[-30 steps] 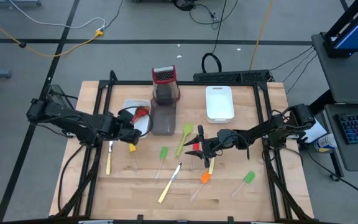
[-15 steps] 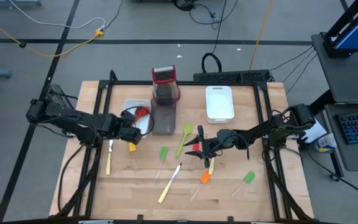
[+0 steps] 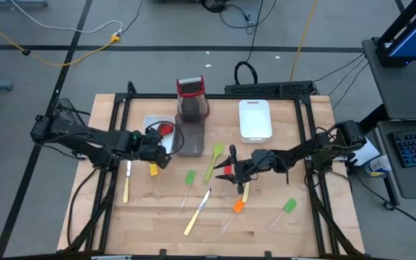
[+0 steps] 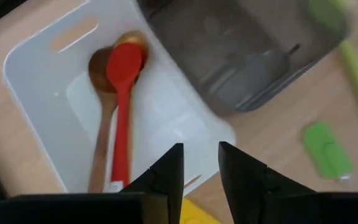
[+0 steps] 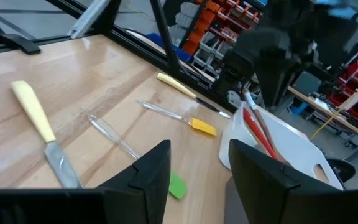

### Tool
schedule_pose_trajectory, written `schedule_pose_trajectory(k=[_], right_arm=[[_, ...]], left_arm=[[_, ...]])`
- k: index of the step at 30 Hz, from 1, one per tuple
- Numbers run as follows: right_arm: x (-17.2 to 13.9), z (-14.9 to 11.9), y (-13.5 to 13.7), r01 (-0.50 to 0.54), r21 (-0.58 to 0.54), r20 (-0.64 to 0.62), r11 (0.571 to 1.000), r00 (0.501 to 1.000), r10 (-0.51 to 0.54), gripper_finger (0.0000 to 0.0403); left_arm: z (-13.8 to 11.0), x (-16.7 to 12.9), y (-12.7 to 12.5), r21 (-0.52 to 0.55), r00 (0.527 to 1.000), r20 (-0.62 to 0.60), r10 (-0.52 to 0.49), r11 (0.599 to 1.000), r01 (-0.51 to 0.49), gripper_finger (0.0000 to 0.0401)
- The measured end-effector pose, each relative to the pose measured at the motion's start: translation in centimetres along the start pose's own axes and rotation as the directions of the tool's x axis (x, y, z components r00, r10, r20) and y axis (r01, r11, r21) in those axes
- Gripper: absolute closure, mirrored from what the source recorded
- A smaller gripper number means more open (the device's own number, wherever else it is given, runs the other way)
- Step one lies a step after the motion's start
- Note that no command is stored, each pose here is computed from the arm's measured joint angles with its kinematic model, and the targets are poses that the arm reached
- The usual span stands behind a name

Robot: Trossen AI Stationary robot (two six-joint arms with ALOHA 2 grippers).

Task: Pick & Place Kitchen Items
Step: Put the green serving spoon into the left white bin

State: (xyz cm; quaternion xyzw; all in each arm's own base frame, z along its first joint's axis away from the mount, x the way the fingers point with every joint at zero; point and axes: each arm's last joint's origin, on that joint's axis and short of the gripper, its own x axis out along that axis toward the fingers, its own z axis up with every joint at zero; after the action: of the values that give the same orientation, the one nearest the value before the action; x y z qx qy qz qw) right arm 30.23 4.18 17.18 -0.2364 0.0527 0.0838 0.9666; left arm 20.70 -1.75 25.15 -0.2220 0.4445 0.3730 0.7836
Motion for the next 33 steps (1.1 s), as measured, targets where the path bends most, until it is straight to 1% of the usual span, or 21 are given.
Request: schedule_pose_trajectory(k=[3,6,8,11,15,17,19,21,24,26,28,33], right_arm=[[0.0,-0.6,-0.7,0.02,0.043,-0.03,0.999,0.999,-0.018,0.0244],[-0.1,-1.7,-1.3,0.018,0.074,-0.118,0.997,0.993,-0.009,0.0244],[-0.2,-2.3,-1.7,0.024,0.079,-0.151,0.997,0.989,-0.012,0.0244],[-0.2,-2.9,-2.2,0.039,0.085,-0.177,0.996,0.984,-0.024,0.0244],[0.3,-3.4,-2.6,0.037,0.081,-0.208,0.996,0.978,-0.019,0.0244],[1.2,-3.0,-3.1,-0.002,0.06,-0.21,0.998,0.978,0.015,0.0245],[2.2,-2.5,-3.3,-0.085,0.047,-0.232,0.995,0.968,0.094,0.0245],[3.3,-1.9,-3.6,-0.155,0.041,-0.278,0.987,0.947,0.16,0.0245],[4.8,-1.6,-4.0,-0.224,0.029,-0.373,0.974,0.902,0.218,0.0245],[5.8,-2.0,-4.1,-0.266,0.029,-0.433,0.964,0.866,0.252,0.0245],[6.9,-2.6,-4.1,-0.296,0.022,-0.468,0.955,0.841,0.271,0.0245],[7.6,-5.0,-3.3,-0.373,0.063,-0.582,0.926,0.74,0.338,0.0245]], left_arm=[[0.6,-0.3,-0.9,0.019,0.995,0.053,-0.081,0.997,0.08,0.0307],[1.0,-0.4,-1.7,0.067,0.983,0.096,-0.159,0.986,0.153,0.0308],[1.3,-0.5,-2.1,0.094,0.972,0.11,-0.207,0.976,0.197,0.0308],[1.6,-0.7,-2.5,0.121,0.958,0.137,-0.251,0.964,0.236,0.0308],[1.9,-0.8,-2.7,0.148,0.948,0.158,-0.278,0.955,0.255,0.0308],[2.0,-0.8,-2.8,0.153,0.945,0.165,-0.284,0.953,0.26,0.0308],[2.2,-0.7,-2.7,0.153,0.943,0.173,-0.286,0.953,0.261,0.0308],[2.3,-0.7,-2.6,0.149,0.945,0.173,-0.279,0.955,0.255,0.0309],[2.4,-0.6,-2.5,0.149,0.946,0.174,-0.274,0.957,0.25,0.0308],[2.4,-0.6,-2.6,0.159,0.945,0.171,-0.277,0.955,0.251,0.0308],[2.4,-0.6,-2.6,0.165,0.945,0.168,-0.28,0.953,0.253,0.0309],[2.4,-0.6,-2.6,0.167,0.944,0.16,-0.287,0.951,0.261,0.0308]])
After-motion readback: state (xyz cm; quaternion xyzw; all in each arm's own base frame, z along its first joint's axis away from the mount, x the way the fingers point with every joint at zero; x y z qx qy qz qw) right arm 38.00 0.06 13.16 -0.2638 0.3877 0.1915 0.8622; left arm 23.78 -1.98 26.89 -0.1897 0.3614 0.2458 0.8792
